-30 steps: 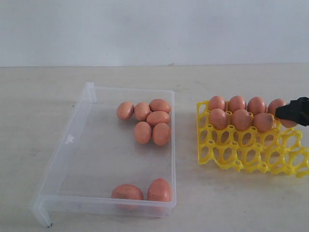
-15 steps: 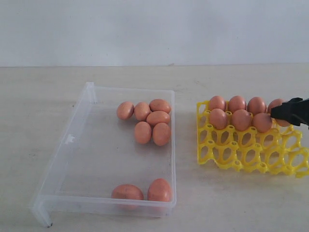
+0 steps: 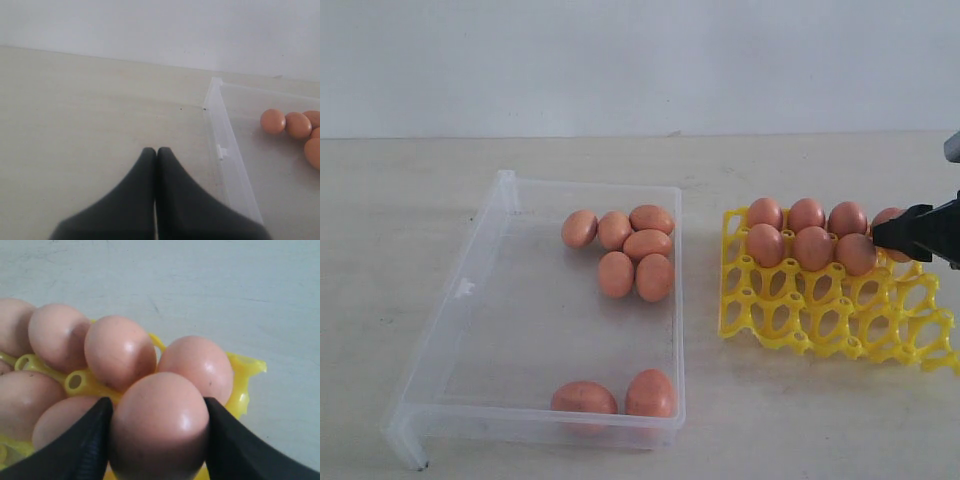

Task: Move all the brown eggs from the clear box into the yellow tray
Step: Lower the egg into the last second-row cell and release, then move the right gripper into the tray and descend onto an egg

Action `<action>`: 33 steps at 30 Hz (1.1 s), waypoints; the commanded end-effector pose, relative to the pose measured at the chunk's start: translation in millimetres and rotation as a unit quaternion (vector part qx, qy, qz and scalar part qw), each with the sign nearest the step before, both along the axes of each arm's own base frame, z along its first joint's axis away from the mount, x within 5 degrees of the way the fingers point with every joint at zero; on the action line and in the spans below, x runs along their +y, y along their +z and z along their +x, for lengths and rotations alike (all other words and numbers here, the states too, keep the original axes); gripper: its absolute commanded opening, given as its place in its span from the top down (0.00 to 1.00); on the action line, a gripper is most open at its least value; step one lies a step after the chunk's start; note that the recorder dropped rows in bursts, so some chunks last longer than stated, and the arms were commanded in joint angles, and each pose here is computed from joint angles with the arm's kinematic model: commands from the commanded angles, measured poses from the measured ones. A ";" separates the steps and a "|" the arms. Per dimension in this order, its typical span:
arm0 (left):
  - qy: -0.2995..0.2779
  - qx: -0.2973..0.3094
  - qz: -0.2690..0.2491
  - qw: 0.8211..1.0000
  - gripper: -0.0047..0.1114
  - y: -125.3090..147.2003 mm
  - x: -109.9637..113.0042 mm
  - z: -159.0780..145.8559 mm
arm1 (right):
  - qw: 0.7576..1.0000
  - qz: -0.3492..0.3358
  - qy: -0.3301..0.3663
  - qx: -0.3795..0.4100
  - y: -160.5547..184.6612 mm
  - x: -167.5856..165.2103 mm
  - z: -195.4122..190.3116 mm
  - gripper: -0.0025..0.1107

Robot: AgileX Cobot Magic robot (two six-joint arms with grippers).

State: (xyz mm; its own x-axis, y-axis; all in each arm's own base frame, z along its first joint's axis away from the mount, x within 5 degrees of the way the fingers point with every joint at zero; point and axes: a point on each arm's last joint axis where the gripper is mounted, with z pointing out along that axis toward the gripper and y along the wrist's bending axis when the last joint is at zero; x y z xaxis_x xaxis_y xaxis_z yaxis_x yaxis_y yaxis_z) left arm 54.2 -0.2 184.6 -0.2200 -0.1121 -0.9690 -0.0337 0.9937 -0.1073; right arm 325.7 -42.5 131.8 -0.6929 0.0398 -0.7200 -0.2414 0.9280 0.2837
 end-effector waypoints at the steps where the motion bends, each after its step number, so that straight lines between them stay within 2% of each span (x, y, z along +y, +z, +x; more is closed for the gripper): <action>1: -0.003 -0.003 -0.001 1.000 1.00 1.1 -0.3 0.1 | 1.000 -0.004 0.001 0.001 -0.3 -0.3 -0.6 0.66; 4: -0.003 -0.003 -0.001 1.000 1.00 1.1 -0.3 0.1 | 1.000 -0.003 0.002 0.000 -0.2 -0.1 -0.6 0.48; 7: -0.003 -0.003 -0.001 1.000 1.00 1.1 -0.3 0.1 | 1.000 -0.001 0.003 0.000 0.0 0.2 -0.6 0.40; 18: -0.003 -0.003 -0.001 1.000 1.00 1.1 -0.3 0.1 | 0.999 0.039 -0.024 0.016 2.5 1.6 -0.9 0.41; 22: -0.003 -0.003 -0.001 1.000 1.00 1.1 -0.3 0.1 | 0.993 0.099 -0.060 0.037 21.0 5.1 -5.2 0.41; 25: -0.003 -0.003 -0.001 1.000 1.00 1.1 -0.3 0.1 | 0.985 0.153 -0.077 0.023 46.0 9.9 -8.4 0.41; 27: -0.003 -0.003 -0.001 1.000 1.00 1.1 -0.3 0.1 | 0.982 0.175 -0.075 0.003 61.6 12.9 -10.7 0.45; 30: -0.003 -0.003 -0.001 1.000 1.00 1.1 -0.3 0.1 | 0.977 0.201 -0.059 -0.044 92.2 19.0 -17.4 0.62; 33: -0.003 -0.003 -0.001 1.000 1.00 1.1 -0.3 0.1 | 0.962 0.254 -0.010 -0.099 125.6 30.6 -28.6 0.91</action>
